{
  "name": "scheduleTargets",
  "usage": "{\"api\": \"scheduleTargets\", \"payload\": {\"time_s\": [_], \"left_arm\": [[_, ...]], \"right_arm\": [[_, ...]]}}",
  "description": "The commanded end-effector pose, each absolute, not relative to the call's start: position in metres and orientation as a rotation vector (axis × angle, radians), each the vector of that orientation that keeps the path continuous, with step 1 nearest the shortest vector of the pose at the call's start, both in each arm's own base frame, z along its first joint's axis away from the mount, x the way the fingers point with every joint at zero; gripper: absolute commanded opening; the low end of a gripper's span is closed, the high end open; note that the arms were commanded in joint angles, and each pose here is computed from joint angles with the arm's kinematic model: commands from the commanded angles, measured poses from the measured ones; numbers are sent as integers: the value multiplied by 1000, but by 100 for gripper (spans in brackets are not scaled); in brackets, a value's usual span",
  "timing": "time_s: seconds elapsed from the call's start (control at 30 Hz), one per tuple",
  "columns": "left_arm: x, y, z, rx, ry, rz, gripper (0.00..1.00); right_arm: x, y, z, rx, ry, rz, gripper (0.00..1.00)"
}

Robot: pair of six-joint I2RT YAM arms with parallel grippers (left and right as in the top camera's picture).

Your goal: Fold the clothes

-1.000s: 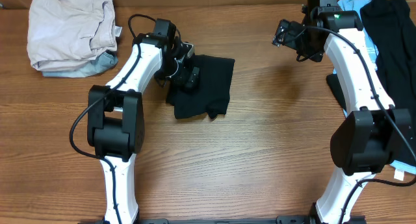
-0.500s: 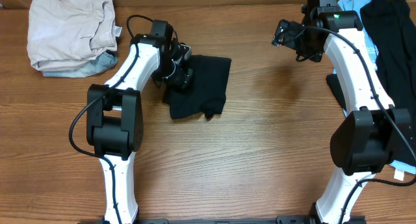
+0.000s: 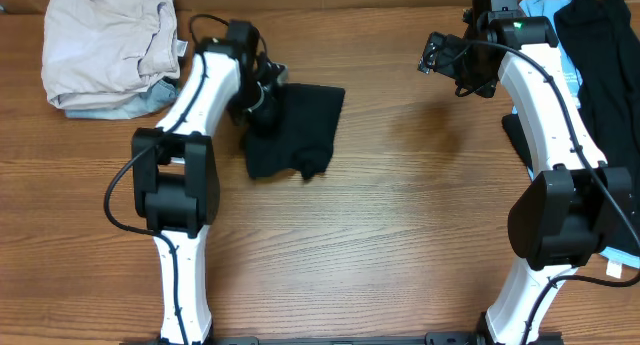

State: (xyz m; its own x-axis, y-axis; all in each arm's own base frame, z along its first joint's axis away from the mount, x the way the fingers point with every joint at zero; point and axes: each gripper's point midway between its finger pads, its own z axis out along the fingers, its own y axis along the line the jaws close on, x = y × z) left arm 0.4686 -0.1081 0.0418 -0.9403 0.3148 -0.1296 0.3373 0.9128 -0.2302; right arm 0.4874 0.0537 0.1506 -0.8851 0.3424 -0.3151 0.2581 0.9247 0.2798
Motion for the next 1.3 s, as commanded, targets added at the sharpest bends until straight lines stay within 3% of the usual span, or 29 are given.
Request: {"api": "scheduleTargets", "payload": {"time_s": [0.0, 0.03, 0.17, 0.4, 0.9, 1.27], "left_arm": [[507, -80, 119, 424, 2824, -352, 4], [514, -71, 152, 384, 2770, -353, 4], [524, -46, 208, 266, 2664, -327, 4], [536, 12, 257, 87, 2528, -271, 4], [549, 139, 281, -101, 2324, -289, 4], [580, 144, 206, -62, 2347, -480, 4]], "right_arm": [[487, 55, 157, 434, 2710, 332, 100], [487, 55, 156, 435, 2713, 331, 100], [486, 55, 156, 436, 2717, 330, 100], [486, 55, 156, 436, 2717, 331, 100], [478, 60, 154, 433, 2750, 352, 100], [476, 78, 154, 386, 2761, 389, 100]]}}
